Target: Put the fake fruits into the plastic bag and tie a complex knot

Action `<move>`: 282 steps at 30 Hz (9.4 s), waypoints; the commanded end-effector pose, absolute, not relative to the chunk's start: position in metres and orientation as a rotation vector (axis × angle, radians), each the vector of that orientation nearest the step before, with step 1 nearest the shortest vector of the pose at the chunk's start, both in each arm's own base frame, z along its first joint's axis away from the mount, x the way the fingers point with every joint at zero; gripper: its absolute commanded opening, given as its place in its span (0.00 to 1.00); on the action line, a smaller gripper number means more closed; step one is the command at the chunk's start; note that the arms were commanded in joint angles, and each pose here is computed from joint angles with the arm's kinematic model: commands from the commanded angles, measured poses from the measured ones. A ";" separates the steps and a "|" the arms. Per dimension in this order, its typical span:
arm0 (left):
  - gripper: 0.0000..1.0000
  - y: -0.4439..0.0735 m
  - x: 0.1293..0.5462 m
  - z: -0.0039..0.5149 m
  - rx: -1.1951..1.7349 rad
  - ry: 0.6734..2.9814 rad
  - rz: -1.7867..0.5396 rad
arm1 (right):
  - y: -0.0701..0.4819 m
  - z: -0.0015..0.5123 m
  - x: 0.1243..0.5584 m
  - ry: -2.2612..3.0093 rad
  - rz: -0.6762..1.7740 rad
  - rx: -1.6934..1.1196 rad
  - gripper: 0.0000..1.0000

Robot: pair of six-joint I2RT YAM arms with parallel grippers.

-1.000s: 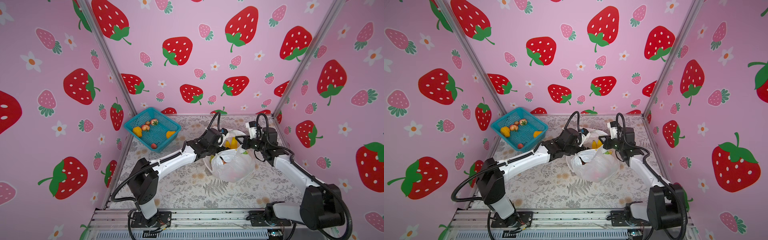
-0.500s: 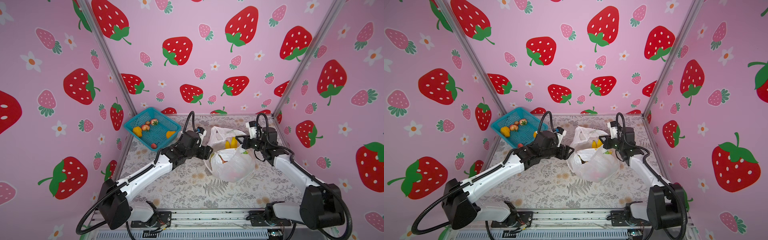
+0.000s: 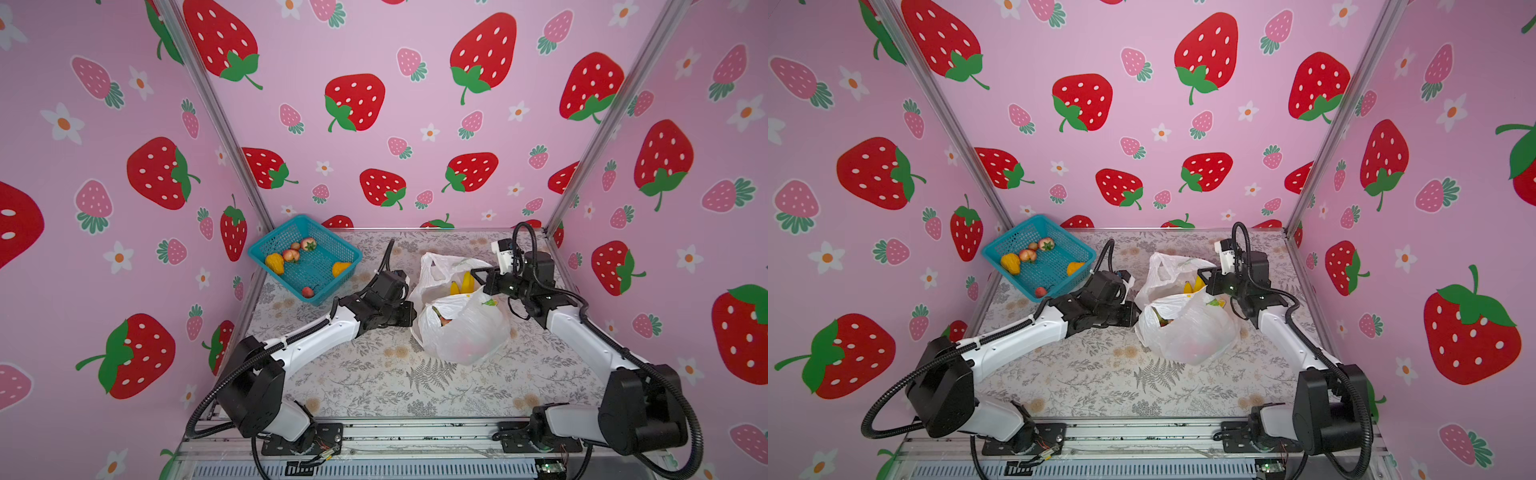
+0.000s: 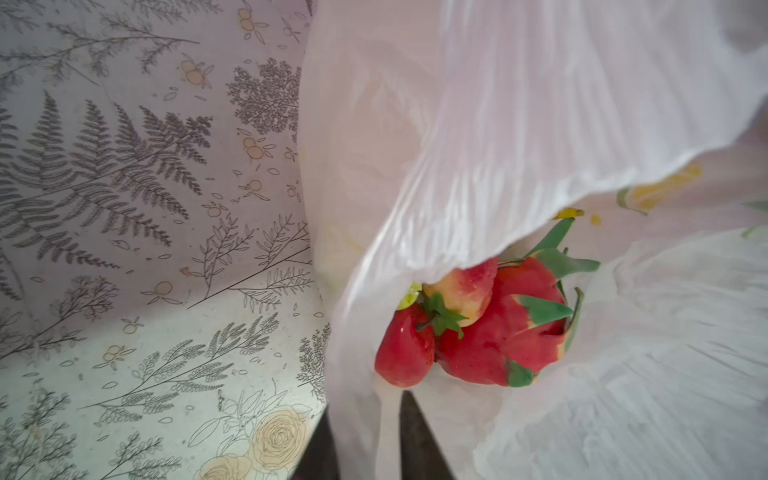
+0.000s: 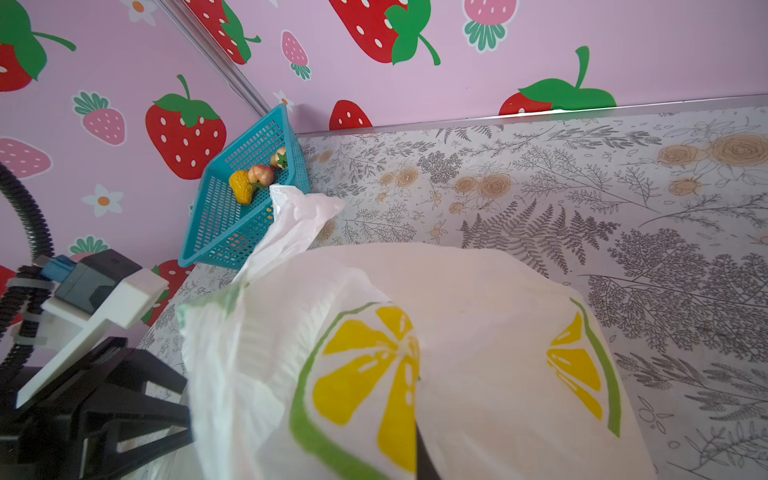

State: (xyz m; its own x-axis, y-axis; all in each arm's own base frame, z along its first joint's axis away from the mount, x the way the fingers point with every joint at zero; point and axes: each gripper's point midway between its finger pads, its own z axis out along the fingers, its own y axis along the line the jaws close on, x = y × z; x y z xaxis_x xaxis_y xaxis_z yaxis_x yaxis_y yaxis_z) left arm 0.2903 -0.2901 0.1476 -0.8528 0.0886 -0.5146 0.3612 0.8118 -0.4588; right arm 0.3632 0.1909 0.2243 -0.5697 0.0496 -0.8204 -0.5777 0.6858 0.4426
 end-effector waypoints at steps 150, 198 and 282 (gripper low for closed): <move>0.52 -0.238 0.238 0.259 0.255 2.005 -0.891 | 0.230 0.327 0.275 1.777 0.609 -0.589 0.03; 0.02 -0.179 0.352 0.322 -0.019 2.031 -1.148 | 0.212 0.341 0.299 1.750 0.486 -0.553 0.05; 0.00 -0.221 0.325 0.427 0.388 2.041 -1.177 | 0.411 0.329 0.302 1.282 0.686 -1.016 0.91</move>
State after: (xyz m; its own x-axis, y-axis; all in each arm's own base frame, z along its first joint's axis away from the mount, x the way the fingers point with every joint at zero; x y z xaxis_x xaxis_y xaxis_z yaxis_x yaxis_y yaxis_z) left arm 0.3360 -0.2240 0.4134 -0.7136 -0.1044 -0.6928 0.5450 0.5386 -0.6425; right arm 0.3053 0.4096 0.3164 0.1328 -0.1779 -0.9750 -0.8498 0.4859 -0.2044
